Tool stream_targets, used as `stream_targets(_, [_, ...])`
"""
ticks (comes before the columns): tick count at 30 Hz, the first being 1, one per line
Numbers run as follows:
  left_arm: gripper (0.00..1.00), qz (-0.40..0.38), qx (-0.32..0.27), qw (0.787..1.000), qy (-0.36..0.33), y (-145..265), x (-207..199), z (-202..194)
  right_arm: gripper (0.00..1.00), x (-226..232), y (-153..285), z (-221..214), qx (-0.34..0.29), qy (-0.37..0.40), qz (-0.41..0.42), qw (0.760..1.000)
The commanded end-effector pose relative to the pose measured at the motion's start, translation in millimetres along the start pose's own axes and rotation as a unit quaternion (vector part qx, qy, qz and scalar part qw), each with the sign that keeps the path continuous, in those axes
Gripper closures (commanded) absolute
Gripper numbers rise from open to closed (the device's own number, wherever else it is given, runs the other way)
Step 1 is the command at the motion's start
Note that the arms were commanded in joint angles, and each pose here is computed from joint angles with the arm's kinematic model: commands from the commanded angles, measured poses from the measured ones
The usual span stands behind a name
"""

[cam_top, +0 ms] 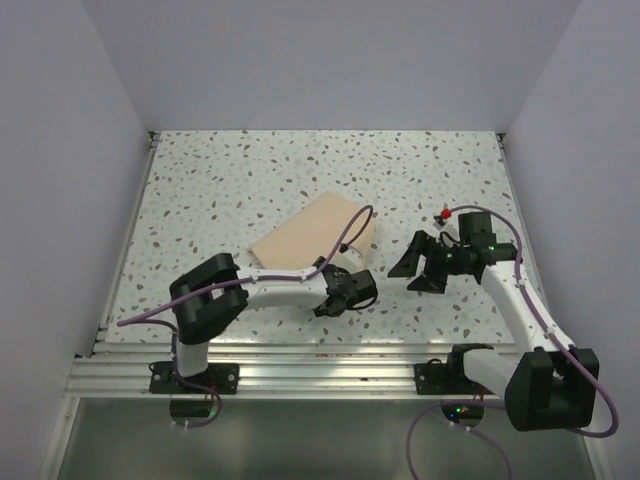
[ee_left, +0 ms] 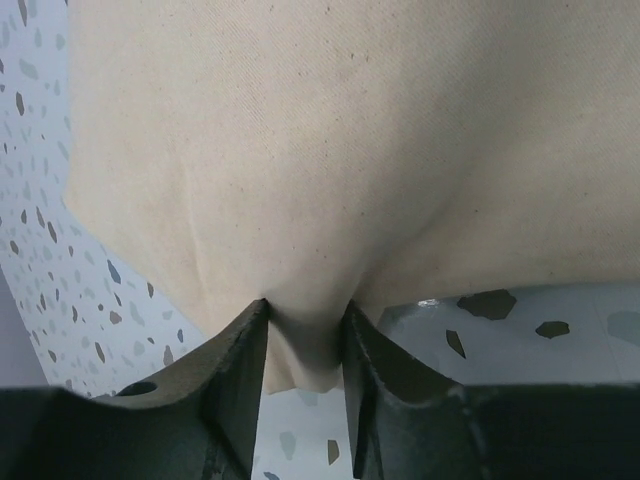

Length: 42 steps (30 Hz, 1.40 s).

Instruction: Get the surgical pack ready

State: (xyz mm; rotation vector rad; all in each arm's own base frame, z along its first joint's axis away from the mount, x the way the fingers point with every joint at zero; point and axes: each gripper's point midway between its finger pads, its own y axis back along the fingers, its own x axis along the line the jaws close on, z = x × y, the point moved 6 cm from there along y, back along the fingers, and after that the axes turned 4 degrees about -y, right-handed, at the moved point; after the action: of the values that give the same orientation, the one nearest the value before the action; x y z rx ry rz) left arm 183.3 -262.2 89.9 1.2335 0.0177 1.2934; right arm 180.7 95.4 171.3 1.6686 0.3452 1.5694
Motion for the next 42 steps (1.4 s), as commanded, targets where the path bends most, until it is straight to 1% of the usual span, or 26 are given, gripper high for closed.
stream_targets(1, [0.64, 0.02, -0.025, 0.999, 0.028, 4.8, 5.0, 15.7, 0.23, 5.5, 0.3, -0.9, 0.002, 0.007, 0.021, 1.0])
stream_targets(2, [0.66, 0.018, -0.026, 0.999, 0.025, 5.5, 6.3, 16.3, 0.23, 5.7, -0.5, -1.2, 0.002, 0.007, 0.022, 1.0])
stream_targets(3, [0.73, 0.015, -0.026, 0.999, 0.025, 5.0, 5.8, 16.6, 0.23, 5.8, -1.1, -1.4, 0.004, 0.006, 0.025, 1.0])
stream_targets(5, [0.81, 0.013, -0.027, 0.999, 0.02, 5.1, 7.0, 17.7, 0.24, 4.9, -4.0, -1.9, 0.005, -0.002, 0.03, 1.0])
stream_targets(6, [0.86, 0.014, -0.024, 0.999, 0.022, 4.2, 9.5, 18.5, 0.25, 5.9, -5.3, -2.9, 0.01, -0.005, 0.037, 0.999])
stream_targets(8, [0.9, 0.008, -0.025, 0.999, 0.023, 6.6, 12.5, 20.6, 0.28, 5.1, -9.4, -2.1, 0.012, -0.015, 0.043, 0.999])
stream_targets(9, [0.96, 0.004, -0.028, 0.999, 0.027, 9.0, 14.8, 23.8, 0.3, 5.9, -10.7, -1.6, 0.014, -0.014, 0.045, 0.999])
stream_targets(10, [0.99, 0.0, -0.03, 0.999, 0.031, 11.8, 16.7, 26.7, 0.31, 7.4, -12.8, -0.9, 0.017, -0.016, 0.05, 0.998])
stream_targets(13, [1.0, -0.038, -0.039, 0.998, 0.037, 23.8, 20.5, 36.8, 0.41, 14.4, -23.9, 0.2, 0.035, -0.025, 0.061, 0.997])
stream_targets(14, [1.0, -0.054, -0.042, 0.997, 0.035, 30.0, 22.2, 40.6, 0.46, 17.9, -29.9, -1.1, 0.043, -0.025, 0.066, 0.997])
stream_targets(15, [1.0, -0.06, -0.042, 0.997, 0.035, 32.5, 22.9, 42.1, 0.48, 23.4, -33.9, 3.5, 0.033, -0.016, 0.079, 0.996])
stream_targets(16, [1.0, -0.071, -0.04, 0.996, 0.037, 35.3, 22.9, 43.5, 0.52, 29.8, -38.0, 3.0, 0.033, -0.027, 0.083, 0.996])
stream_targets(17, [1.0, -0.08, -0.043, 0.995, 0.041, 39.9, 24.5, 46.3, 0.54, 32.7, -42.7, 4.0, 0.033, -0.03, 0.087, 0.995])
stream_targets(18, [1.0, -0.089, -0.044, 0.994, 0.043, 42.6, 24.8, 47.4, 0.56, 38.5, -47.7, 9.6, 0.02, -0.019, 0.103, 0.994])
stream_targets(19, [1.0, -0.101, -0.042, 0.993, 0.046, 45.7, 24.1, 47.8, 0.6, 43.0, -53.7, 8.5, 0.022, -0.028, 0.104, 0.994])
stream_targets(21, [1.0, -0.113, -0.045, 0.991, 0.056, 51.3, 27.2, 49.5, 0.64, 47.3, -67.8, 15.7, 0.022, -0.034, 0.11, 0.993])
stream_targets(22, [1.0, -0.123, -0.046, 0.989, 0.063, 54.2, 28.8, 50.0, 0.68, 49.1, -73.3, 15.3, 0.027, -0.033, 0.112, 0.993])
stream_targets(23, [1.0, -0.128, -0.046, 0.989, 0.065, 56.2, 30.1, 50.4, 0.7, 49.8, -77.5, 17.6, 0.028, -0.036, 0.112, 0.993])
stream_targets(27, [1.0, -0.139, -0.044, 0.987, 0.071, 60.4, 33.8, 48.9, 0.76, 57.8, -93.9, 29.4, 0.018, -0.037, 0.123, 0.992])
stream_targets(28, [1.0, -0.145, -0.044, 0.986, 0.074, 61.6, 34.9, 49.2, 0.79, 55.6, -101.0, 28.6, 0.027, -0.049, 0.116, 0.992])
stream_targets(30, [1.0, -0.149, -0.045, 0.985, 0.074, 62.6, 35.5, 49.6, 0.82, 62.6, -106.0, 34.2, 0.02, -0.04, 0.131, 0.99])
stream_targets(32, [1.0, -0.153, -0.048, 0.984, 0.075, 63.8, 36.3, 50.8, 0.87, 64.0, -114.2, 32.7, 0.027, -0.047, 0.131, 0.99])
stream_targets(38, [1.0, -0.167, -0.056, 0.981, 0.08, 66.9, 33.8, 56.6, 0.92, 68.2, -134.3, 28.4, 0.031, -0.056, 0.133, 0.989])
stream_targets(39, [1.0, -0.171, -0.059, 0.98, 0.081, 67.9, 33.4, 59.0, 0.92, 74.8, -137.4, 26.2, 0.028, -0.052, 0.148, 0.987])
stream_targets(42, [1.0, -0.184, -0.074, 0.976, 0.087, 73.3, 32.8, 69.8, 0.94, 82.9, -150.4, 23.0, 0.026, -0.051, 0.156, 0.986])
